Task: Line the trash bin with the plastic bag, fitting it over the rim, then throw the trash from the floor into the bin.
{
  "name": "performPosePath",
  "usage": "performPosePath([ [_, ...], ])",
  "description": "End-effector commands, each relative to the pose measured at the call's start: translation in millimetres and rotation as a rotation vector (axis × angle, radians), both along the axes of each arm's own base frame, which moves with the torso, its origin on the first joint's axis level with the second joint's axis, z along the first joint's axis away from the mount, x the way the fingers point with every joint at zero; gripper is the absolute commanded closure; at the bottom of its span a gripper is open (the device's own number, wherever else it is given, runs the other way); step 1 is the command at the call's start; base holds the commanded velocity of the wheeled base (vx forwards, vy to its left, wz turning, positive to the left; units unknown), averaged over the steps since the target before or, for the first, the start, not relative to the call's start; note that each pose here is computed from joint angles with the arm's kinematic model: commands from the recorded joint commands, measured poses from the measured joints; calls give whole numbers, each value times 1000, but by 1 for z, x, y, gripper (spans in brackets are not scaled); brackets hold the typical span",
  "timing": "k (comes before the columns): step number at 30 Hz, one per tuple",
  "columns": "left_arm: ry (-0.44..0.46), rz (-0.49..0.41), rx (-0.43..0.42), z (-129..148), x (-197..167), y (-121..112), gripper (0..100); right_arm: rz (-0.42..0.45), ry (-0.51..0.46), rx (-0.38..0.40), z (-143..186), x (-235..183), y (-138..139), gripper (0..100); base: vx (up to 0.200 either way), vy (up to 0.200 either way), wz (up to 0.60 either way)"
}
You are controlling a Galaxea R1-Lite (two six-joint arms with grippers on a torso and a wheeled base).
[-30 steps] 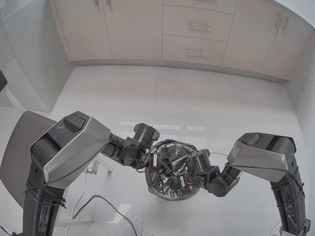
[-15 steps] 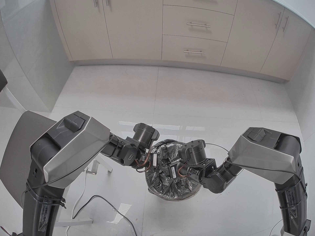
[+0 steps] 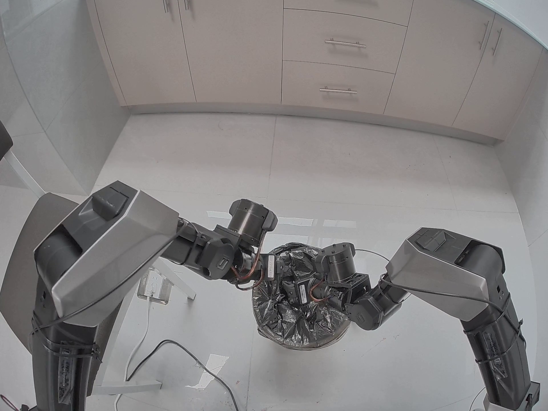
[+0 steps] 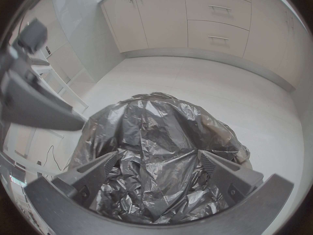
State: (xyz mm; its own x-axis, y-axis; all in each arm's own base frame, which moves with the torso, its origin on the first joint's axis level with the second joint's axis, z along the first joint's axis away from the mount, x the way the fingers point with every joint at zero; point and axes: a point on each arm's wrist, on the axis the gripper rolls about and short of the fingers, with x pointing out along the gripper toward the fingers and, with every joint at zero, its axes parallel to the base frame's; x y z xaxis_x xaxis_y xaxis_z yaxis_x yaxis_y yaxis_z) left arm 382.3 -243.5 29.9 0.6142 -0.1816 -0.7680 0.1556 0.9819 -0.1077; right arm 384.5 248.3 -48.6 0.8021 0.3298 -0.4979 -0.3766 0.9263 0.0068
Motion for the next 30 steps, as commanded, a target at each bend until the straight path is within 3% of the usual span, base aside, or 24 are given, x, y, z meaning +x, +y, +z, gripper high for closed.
performPosePath([
  [1,-87,-12,-59,59,-18,4,0,-19,9,-6,-14,8,-5,0,0,0,0],
  [9,-274,-14,-168,176,-82,45,0,-22,-14,11,-2,9,-6,0,0,0,0],
  [13,-380,24,-204,233,-137,87,0,-20,-29,25,8,8,-4,0,0,0,0],
  [16,-432,67,-225,258,-167,118,0,-13,-32,46,21,-2,-1,0,0,0,0],
  [19,-463,118,-226,270,-189,145,0,14,-35,50,36,-20,7,0,0,0,0],
  [20,-500,169,-220,276,-207,167,0,47,-47,60,57,-42,8,0,0,0,0],
  [24,-598,290,-167,281,-245,210,0,93,-112,100,105,-84,7,0,0,0,0],
  [27,-658,308,-128,278,-275,223,0,82,-156,116,132,-102,1,0,0,0,0],
  [30,-770,314,-86,258,-340,241,0,54,-253,164,180,-125,-17,0,0,0,0],
])
